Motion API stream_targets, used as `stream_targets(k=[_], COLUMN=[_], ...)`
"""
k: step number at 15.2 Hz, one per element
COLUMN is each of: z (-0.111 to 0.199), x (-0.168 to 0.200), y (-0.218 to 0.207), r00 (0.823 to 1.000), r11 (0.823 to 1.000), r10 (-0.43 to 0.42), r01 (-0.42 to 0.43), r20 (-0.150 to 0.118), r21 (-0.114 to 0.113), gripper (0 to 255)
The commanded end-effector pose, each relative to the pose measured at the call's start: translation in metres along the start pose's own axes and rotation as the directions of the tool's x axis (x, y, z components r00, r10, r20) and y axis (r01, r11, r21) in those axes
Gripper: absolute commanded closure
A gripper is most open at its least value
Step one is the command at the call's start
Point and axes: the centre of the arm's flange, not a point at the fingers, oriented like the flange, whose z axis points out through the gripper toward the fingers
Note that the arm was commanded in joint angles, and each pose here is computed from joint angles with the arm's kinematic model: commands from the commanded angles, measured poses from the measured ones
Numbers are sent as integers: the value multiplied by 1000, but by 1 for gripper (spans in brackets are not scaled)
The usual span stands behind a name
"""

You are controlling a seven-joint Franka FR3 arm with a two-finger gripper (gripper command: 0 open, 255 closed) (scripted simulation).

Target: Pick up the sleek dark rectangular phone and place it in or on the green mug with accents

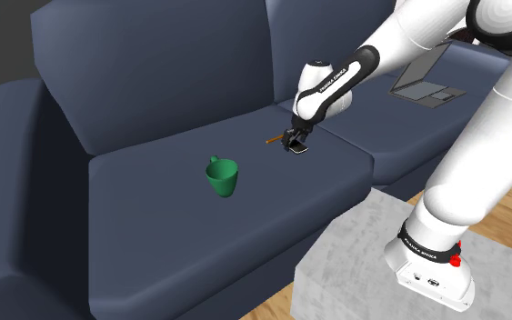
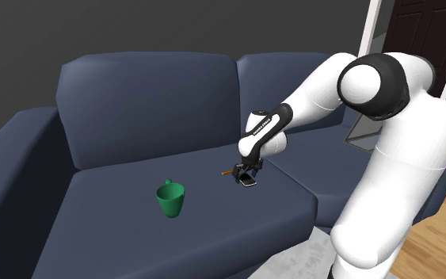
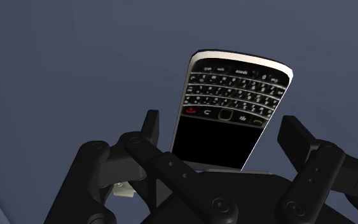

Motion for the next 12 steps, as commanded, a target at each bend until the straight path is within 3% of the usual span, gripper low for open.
stream_targets(k=[1, 2, 3, 12], z=[0, 0, 0, 0], x=[0, 0, 0, 0], y=[0, 0, 0, 0], r00=[1000, 1000, 1000, 1000], r11=[1000, 1000, 1000, 1000], r10=[0, 0, 0, 0], r01=[0, 0, 0, 0], r20=[0, 0, 0, 0], r21=[0, 0, 0, 0], gripper=[0, 0, 255, 255])
